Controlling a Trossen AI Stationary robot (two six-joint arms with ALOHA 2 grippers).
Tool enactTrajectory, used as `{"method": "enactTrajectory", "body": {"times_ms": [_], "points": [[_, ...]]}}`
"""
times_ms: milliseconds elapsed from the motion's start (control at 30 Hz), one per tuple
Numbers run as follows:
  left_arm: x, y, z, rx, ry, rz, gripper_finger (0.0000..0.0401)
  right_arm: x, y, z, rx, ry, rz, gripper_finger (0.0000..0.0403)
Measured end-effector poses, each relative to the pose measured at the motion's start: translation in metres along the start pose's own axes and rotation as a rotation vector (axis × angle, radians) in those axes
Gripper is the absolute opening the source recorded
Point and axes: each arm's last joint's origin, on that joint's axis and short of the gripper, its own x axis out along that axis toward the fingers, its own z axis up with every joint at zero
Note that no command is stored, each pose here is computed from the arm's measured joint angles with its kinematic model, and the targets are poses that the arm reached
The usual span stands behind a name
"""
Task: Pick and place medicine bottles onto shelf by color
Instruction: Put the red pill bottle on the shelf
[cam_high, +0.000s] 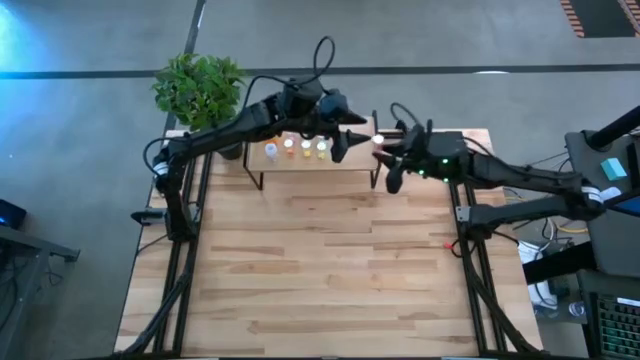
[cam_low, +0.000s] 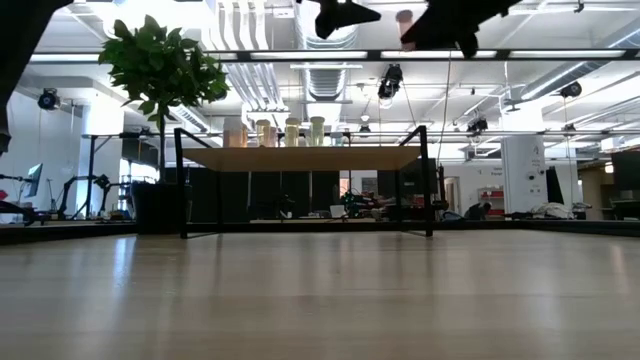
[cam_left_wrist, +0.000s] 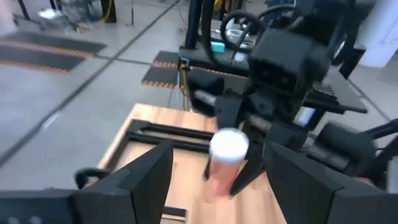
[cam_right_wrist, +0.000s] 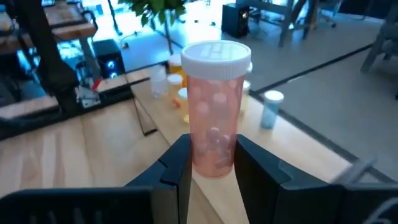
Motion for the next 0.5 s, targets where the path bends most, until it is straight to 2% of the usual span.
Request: {"method": "enactTrajectory", "body": {"times_ms": [100,300,500], "points": [[-0.007,-0.01,0.0,-0.022,0.04,-0.007,0.0233,0.012,0.006,-0.004,-0.019,0.02,0.017,0.0095],[-0.036,-0.026,0.011,0.036,0.068,0.282,0.0233,0.037,0.017,0.012,-0.15,0.082,0.086,0.0095],[-0.036,-0.038,0.013,0.058,0.052,0.265,0.0233,0.069,0.028,0.031,-0.269,0.146,0.101,0.0096]]}}
